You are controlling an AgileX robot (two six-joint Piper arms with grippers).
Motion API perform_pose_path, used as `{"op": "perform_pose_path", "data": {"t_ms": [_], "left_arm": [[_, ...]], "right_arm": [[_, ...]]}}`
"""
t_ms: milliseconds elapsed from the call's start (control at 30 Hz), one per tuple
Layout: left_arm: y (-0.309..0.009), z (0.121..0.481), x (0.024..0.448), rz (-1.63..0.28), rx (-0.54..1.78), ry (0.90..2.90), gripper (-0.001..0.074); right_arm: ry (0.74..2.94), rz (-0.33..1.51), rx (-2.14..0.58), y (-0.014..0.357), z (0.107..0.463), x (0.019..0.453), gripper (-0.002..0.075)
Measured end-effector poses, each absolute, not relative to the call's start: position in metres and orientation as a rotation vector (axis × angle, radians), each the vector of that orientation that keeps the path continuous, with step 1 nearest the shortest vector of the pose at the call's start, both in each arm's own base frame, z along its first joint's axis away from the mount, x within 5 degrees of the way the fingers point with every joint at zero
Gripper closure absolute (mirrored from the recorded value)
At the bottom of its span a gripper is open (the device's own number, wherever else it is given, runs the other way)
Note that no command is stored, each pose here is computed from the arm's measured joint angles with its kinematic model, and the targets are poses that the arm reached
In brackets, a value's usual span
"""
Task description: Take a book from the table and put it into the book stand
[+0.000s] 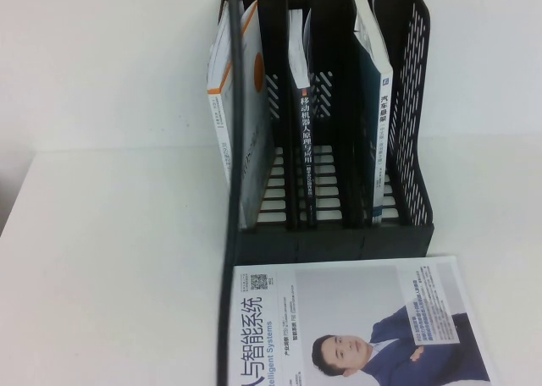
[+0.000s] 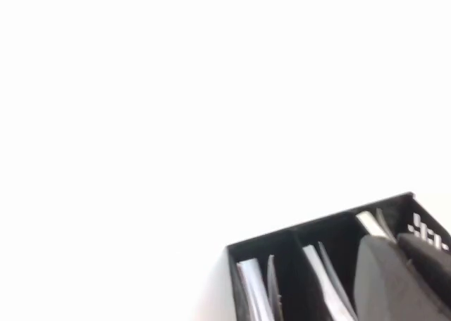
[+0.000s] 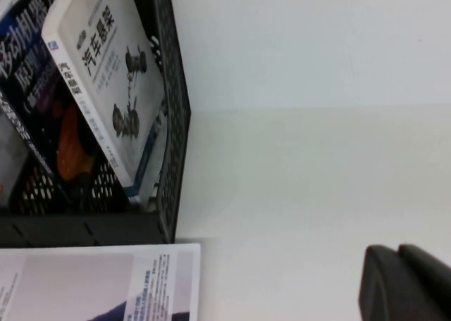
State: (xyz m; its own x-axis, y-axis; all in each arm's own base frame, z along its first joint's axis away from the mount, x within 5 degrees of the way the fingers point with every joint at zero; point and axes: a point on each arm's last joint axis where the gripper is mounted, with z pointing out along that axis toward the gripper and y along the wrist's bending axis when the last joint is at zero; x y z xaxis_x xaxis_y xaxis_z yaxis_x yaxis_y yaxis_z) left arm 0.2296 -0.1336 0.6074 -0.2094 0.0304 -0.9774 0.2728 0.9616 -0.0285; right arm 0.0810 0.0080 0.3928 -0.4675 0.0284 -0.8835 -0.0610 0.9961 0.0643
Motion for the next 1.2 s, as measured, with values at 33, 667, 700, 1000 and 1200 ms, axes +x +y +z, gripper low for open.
{"op": "perform_pose_path", "data": {"t_ms": [33,667,700,1000,1200], "left_arm": [[-0.134,0.608,0.228,-0.23,0.233,1.772,0.0735],[-0.1,0.625,0.211,-0.11,-0.014,1.685,0.0736],[-0.101,0.627,0.207,-0.124,0.003,1.681,0.0736],[-0.098,0.648,0.146,-0.313,0.167,1.591,0.0737],[-0.094,0.649,0.127,-0.336,0.237,1.584,0.0735]], "right_arm": [[2.053,0.105,-0.021,0.007,0.391,0.078,0.0727],[2.163,0.268,-0.166,0.031,0.31,0.089,0.0728],[2.162,0.268,-0.168,0.032,0.31,0.089,0.0728],[2.109,0.267,-0.225,0.032,0.291,0.088,0.0728],[2.08,0.282,-0.22,0.024,0.265,0.07,0.0728]]}}
